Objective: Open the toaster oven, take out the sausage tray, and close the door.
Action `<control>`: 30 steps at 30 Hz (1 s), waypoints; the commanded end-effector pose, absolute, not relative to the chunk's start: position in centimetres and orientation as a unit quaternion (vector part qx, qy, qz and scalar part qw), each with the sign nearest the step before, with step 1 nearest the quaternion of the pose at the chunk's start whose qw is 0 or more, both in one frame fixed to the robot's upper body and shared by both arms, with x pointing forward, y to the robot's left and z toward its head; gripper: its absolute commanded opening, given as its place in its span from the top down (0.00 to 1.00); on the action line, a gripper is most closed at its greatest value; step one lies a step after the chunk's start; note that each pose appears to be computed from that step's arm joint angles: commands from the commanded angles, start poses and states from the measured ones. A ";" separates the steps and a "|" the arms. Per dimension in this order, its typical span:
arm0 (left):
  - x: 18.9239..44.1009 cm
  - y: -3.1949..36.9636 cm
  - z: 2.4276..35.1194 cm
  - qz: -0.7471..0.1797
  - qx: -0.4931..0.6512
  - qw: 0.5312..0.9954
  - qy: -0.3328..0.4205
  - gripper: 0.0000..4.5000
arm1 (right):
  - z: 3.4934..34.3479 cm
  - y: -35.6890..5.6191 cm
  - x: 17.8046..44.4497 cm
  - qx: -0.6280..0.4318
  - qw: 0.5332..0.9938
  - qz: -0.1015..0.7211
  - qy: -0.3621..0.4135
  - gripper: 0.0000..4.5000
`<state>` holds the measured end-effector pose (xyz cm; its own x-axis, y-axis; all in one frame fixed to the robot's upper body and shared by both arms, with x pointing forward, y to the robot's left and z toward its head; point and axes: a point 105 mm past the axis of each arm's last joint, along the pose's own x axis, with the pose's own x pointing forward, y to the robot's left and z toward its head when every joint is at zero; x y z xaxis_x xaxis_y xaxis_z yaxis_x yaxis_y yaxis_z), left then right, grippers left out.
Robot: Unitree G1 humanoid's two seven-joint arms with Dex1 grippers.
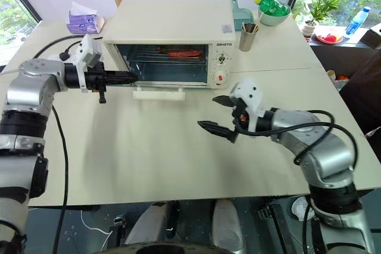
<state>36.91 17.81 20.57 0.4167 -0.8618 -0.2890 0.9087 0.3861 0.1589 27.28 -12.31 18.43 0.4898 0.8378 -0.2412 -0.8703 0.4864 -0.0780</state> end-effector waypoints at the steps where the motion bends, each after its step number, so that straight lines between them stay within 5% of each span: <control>1: 36.1 17.2 21.6 -0.539 0.136 0.829 0.052 0.99 | 20.8 -13.5 26.0 -0.094 0.858 0.501 0.063 0.00; 9: 34.8 16.3 19.1 -0.533 0.087 0.839 0.067 0.99 | 23.6 -16.8 27.5 -0.041 0.899 0.434 0.042 0.00; 30: 36.0 16.1 12.6 -0.466 0.092 0.873 0.105 0.99 | 23.8 -16.6 28.1 -0.031 0.906 0.420 0.036 0.00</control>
